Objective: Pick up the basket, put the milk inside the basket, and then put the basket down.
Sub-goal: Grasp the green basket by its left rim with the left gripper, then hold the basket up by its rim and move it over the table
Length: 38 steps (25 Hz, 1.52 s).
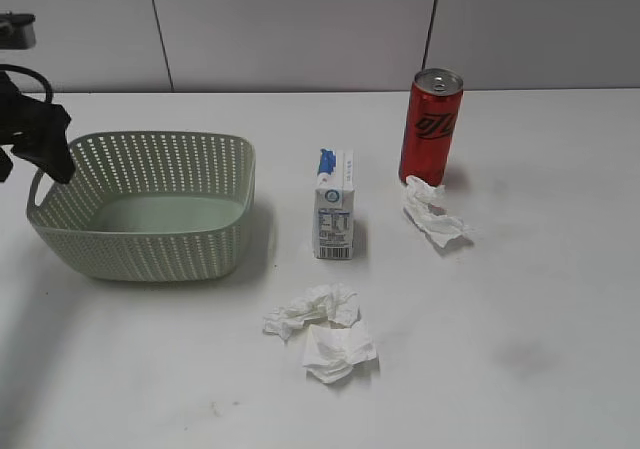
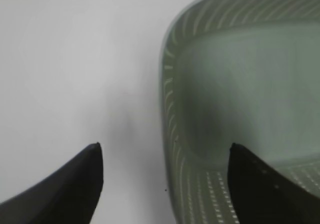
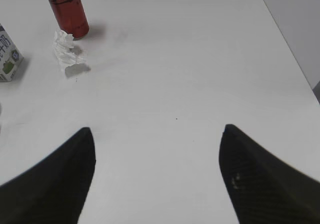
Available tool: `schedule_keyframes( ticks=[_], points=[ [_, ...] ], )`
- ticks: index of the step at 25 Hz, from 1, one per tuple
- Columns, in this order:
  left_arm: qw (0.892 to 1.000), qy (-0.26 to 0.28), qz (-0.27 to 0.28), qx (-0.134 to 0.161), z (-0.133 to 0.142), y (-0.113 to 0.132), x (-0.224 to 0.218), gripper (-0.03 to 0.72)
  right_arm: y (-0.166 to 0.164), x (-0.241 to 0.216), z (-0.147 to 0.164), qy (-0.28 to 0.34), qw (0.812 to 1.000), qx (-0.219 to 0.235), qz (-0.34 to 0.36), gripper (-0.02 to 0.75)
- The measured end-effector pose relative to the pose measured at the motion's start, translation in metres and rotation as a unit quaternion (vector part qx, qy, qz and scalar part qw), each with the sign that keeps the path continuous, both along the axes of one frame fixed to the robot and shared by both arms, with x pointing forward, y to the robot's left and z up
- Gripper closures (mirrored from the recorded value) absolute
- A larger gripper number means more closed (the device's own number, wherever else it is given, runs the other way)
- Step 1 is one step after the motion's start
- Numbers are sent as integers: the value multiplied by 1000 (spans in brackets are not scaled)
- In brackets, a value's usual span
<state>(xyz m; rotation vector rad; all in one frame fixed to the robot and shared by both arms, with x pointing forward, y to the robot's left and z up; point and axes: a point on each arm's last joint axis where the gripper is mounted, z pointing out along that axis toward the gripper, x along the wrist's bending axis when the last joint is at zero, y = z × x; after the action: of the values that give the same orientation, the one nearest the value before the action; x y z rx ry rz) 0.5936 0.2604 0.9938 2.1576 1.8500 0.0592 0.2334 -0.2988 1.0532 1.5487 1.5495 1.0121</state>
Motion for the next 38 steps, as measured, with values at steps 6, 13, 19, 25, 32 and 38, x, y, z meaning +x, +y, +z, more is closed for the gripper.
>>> schedule_keyframes(
  ticks=[6,13,19,25,32,38],
  points=[
    [1000,24,2,-2,-32,-1,11,102,0,0,0,0,1000,0,0,153],
    [999,34,7,1,-57,-1,19,167,0,0,0,0,1000,0,0,152],
    [1000,24,12,1,-63,-1,23,392,0,0,0,0,1000,0,0,153],
    [1000,13,21,-9,-62,-3,25,688,0,0,0,0,1000,0,0,153],
    [1000,-18,17,-8,-36,-2,21,688,0,0,0,0,1000,0,0,153],
    [997,-71,32,29,13,7,7,688,0,0,0,0,1000,0,0,153]
  ],
)
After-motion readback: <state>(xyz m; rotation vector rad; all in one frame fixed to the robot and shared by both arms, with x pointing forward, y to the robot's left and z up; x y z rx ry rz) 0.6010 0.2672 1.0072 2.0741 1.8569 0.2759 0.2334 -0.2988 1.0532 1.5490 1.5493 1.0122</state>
